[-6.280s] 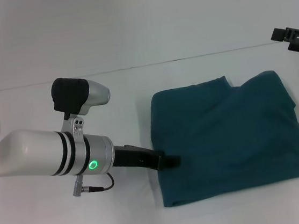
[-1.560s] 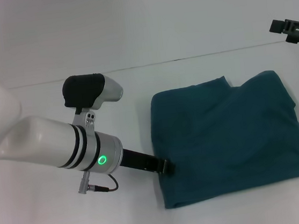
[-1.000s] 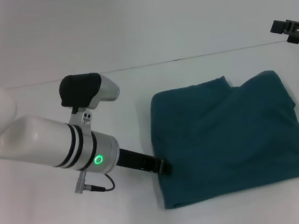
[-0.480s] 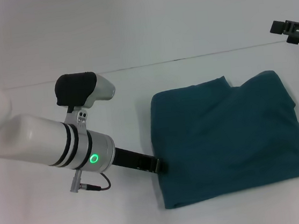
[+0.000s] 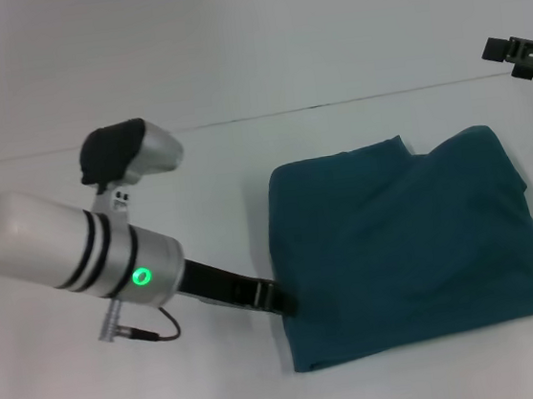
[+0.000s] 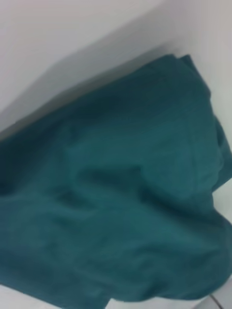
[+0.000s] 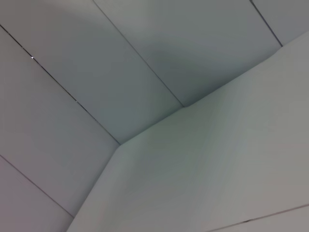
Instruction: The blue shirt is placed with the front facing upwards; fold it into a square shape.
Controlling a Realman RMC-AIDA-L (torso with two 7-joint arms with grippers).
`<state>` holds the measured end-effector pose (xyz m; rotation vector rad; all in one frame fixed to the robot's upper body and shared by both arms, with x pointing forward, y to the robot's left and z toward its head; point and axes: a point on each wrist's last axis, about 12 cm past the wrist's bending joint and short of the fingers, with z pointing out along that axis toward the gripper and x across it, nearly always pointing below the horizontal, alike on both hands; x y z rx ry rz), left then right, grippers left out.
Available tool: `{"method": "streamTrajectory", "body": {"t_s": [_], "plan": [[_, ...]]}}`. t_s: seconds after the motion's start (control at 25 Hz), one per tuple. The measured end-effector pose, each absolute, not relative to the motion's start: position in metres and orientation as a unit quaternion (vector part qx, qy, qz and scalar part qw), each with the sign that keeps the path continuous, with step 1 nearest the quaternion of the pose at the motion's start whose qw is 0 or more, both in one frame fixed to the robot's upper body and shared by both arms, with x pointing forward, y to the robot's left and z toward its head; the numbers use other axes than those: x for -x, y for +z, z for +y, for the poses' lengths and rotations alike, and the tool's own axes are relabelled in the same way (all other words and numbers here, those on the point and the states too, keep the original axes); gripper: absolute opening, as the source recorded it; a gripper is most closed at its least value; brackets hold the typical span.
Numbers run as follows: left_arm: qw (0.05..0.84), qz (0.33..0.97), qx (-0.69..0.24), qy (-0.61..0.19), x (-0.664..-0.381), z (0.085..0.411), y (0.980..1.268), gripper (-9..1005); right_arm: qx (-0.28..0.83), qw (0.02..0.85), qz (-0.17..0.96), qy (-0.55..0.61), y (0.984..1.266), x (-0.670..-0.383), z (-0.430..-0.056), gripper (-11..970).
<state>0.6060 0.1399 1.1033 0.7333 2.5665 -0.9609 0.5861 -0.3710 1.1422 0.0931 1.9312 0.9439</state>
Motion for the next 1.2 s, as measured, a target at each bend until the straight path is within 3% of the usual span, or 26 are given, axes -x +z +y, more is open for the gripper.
{"method": "streamTrajectory", "body": {"t_s": [0.12,0.44,1.08,1.2], "plan": [[0.143,0.9,-0.238,-0.335,-0.608,0.148,1.106,78,-0.039,0.476,0.789,0.385,1.142,-0.586,-0.372,914],[0.139,0.908,-0.203,-0.34,-0.609,0.152,1.105,412,-0.037,0.479,0.788,0.385,1.144,-0.586,-0.373,914],[0.111,0.916,-0.165,-0.348,-0.602,0.143,1.092,751,-0.029,0.482,0.783,0.393,1.149,-0.589,-0.369,914],[0.107,0.916,-0.165,-0.35,-0.6,0.14,1.09,751,-0.028,0.482,0.782,0.393,1.149,-0.589,-0.369,914]]}}
